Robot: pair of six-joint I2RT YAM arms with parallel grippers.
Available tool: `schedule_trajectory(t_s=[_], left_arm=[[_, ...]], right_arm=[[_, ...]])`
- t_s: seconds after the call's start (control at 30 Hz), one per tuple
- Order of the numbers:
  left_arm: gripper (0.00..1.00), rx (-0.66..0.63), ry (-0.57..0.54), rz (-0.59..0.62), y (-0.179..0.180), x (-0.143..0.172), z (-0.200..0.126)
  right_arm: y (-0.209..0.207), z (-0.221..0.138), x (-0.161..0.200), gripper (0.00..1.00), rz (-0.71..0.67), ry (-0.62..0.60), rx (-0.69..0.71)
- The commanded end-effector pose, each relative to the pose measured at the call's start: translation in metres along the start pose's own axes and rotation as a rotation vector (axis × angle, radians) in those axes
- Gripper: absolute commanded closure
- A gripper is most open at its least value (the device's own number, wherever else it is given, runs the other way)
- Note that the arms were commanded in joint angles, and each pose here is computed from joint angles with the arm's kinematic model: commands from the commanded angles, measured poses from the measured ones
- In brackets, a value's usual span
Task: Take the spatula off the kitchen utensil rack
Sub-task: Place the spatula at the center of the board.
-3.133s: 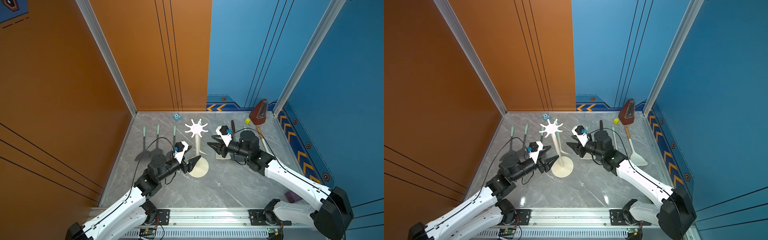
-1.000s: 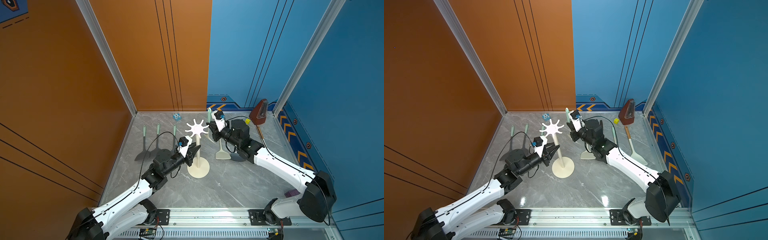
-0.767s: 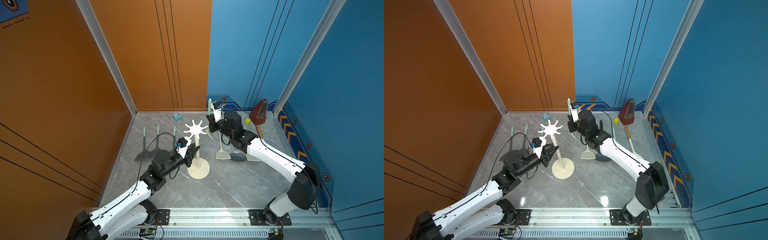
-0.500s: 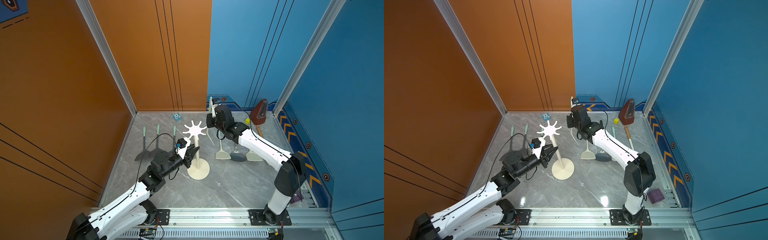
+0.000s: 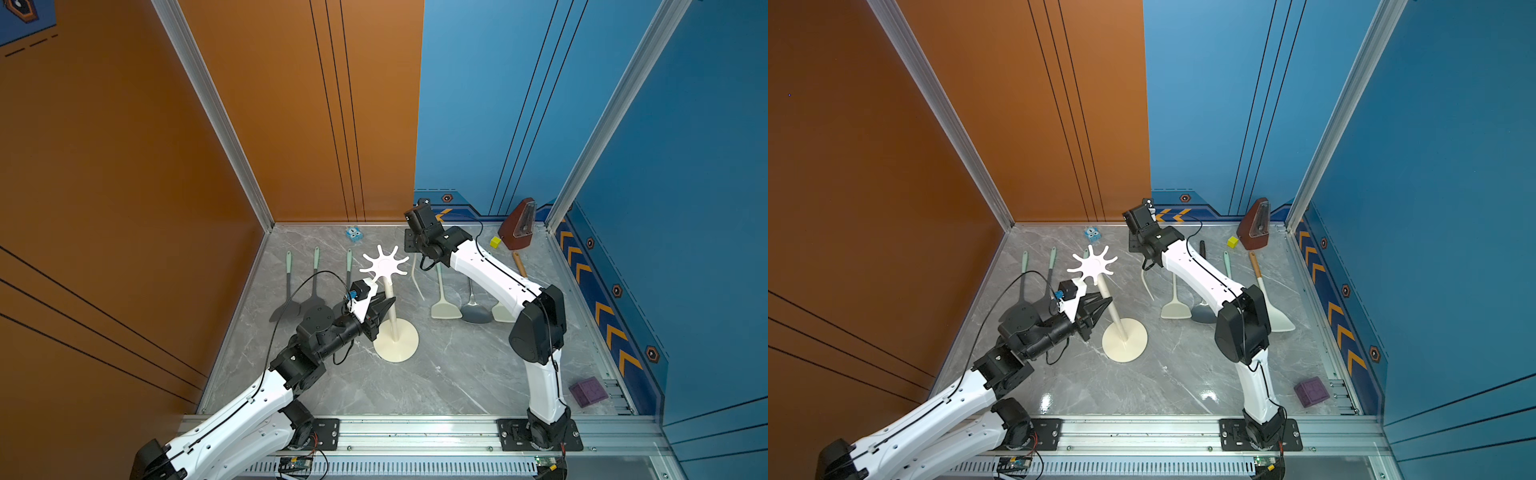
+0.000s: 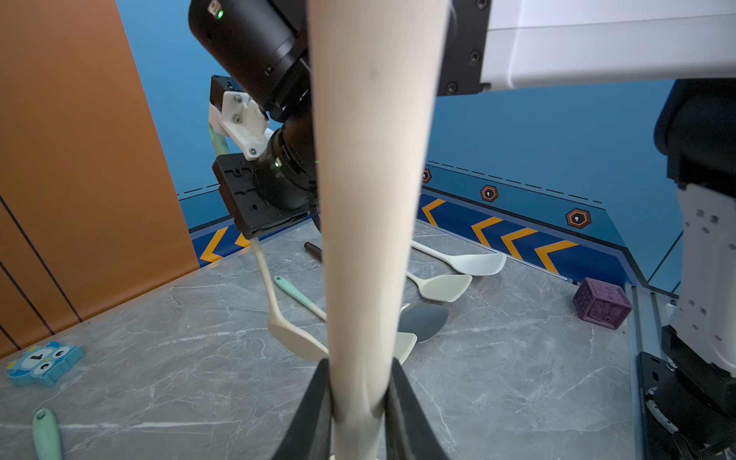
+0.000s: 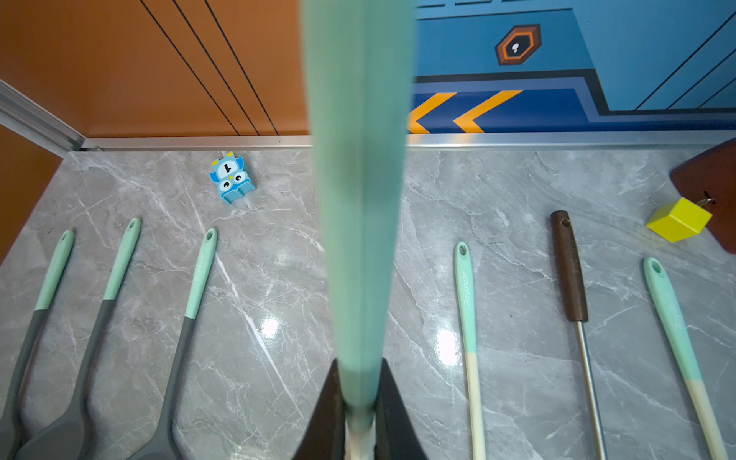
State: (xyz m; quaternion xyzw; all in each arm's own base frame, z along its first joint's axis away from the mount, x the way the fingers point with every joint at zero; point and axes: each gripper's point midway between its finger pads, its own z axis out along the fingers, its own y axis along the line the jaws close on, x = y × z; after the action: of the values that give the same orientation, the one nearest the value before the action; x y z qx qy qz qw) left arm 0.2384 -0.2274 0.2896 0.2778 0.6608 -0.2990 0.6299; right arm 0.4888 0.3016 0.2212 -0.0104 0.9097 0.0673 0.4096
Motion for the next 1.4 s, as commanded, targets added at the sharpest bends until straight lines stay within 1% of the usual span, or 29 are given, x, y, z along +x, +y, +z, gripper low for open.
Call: schedule_trajectory(t_s=[0.0, 0.17, 0.4, 0.67, 0.83, 1.2, 1.37], left_arm=[[0.80, 0.003, -0.085, 0.013, -0.004, -0.032, -0.005], [0.80, 0.003, -0.076, 0.015, -0.004, -0.029, -0.003], [0.80, -0.003, -0.061, 0.025, -0.002, -0.026, 0.002], [0.79, -0.009, -0.053, 0.032, -0.001, -0.024, 0.004], [0.79, -0.016, -0.048, 0.036, 0.001, -0.022, 0.004], [0.79, -0.017, -0.043, 0.037, 0.001, -0.020, 0.005], [0.78, -0.024, -0.044, 0.037, 0.002, -0.020, 0.004]], right_arm=[[-0.006, 0.012, 0.018, 1.00, -0.013, 0.075, 0.073], [-0.011, 0.048, 0.041, 1.00, -0.018, 0.144, 0.109], [-0.010, 0.096, 0.078, 1.00, -0.002, 0.235, 0.112], [-0.018, 0.132, 0.104, 1.00, 0.028, 0.296, 0.123], [-0.028, 0.145, 0.117, 1.00, 0.040, 0.332, 0.131], [-0.037, 0.163, 0.126, 1.00, 0.066, 0.360, 0.140], [-0.033, 0.171, 0.135, 0.99, 0.082, 0.389, 0.107]])
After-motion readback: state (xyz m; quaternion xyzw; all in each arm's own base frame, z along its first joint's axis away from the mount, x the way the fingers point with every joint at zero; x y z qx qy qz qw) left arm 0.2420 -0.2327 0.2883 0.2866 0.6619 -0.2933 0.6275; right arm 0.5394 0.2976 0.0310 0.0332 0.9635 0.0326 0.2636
